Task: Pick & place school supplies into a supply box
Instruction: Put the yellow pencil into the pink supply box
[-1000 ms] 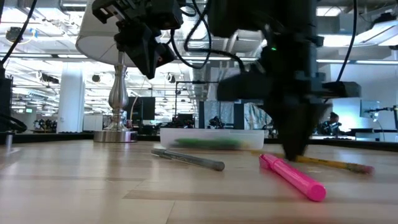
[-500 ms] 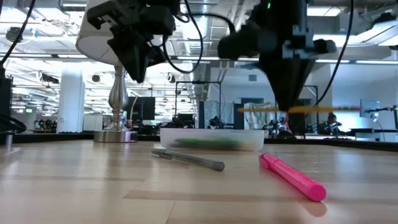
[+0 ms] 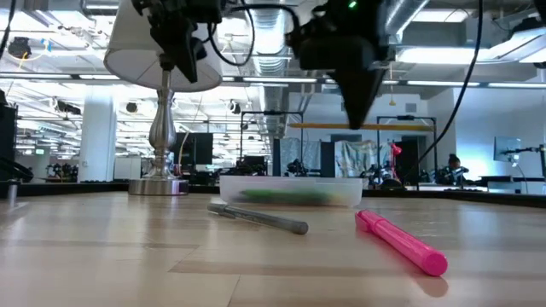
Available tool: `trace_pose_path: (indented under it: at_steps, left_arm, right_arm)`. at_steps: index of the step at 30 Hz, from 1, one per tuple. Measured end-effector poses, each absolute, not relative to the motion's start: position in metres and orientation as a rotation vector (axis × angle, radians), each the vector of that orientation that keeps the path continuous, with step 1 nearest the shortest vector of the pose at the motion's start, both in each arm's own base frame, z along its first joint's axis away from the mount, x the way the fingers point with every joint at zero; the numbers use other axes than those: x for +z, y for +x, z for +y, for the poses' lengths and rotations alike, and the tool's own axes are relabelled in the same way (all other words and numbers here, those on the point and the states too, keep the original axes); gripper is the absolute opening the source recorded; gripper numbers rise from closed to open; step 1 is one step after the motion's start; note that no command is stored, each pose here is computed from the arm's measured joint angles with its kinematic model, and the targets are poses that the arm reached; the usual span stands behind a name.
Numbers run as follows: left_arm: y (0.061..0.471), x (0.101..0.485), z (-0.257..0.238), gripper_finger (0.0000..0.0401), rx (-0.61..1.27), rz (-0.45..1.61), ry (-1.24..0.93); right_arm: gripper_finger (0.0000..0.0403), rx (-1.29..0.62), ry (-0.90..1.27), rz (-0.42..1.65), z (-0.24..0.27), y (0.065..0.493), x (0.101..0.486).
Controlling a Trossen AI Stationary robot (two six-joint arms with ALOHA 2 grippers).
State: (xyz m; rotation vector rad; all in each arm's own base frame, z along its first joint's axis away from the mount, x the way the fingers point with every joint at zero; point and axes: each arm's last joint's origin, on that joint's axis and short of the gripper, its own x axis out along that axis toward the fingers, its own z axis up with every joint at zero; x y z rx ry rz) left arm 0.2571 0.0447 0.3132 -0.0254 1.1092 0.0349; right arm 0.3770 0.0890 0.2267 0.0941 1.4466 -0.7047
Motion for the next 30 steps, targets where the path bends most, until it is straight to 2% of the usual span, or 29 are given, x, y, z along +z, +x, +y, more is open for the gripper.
trace_pose_path:
  at_steps: [10, 17, 30]
  left_arm:
    - [0.243, 0.329, 0.039, 0.0071, 0.153, 1.047, -0.104]
    - [0.241, 0.33, 0.027, 0.0071, 0.205, 1.047, -0.1]
    - [0.242, 0.33, 0.02, 0.0071, 0.236, 1.047, -0.081]
  right_arm:
    - [0.0001, -0.534, -0.038, 1.404, 0.021, 0.404, 0.226]
    - [0.0001, -0.436, 0.009, 1.359, -0.021, 0.414, 0.212]
    - [0.0007, -0.349, 0.021, 1.371, -0.047, 0.411, 0.188]
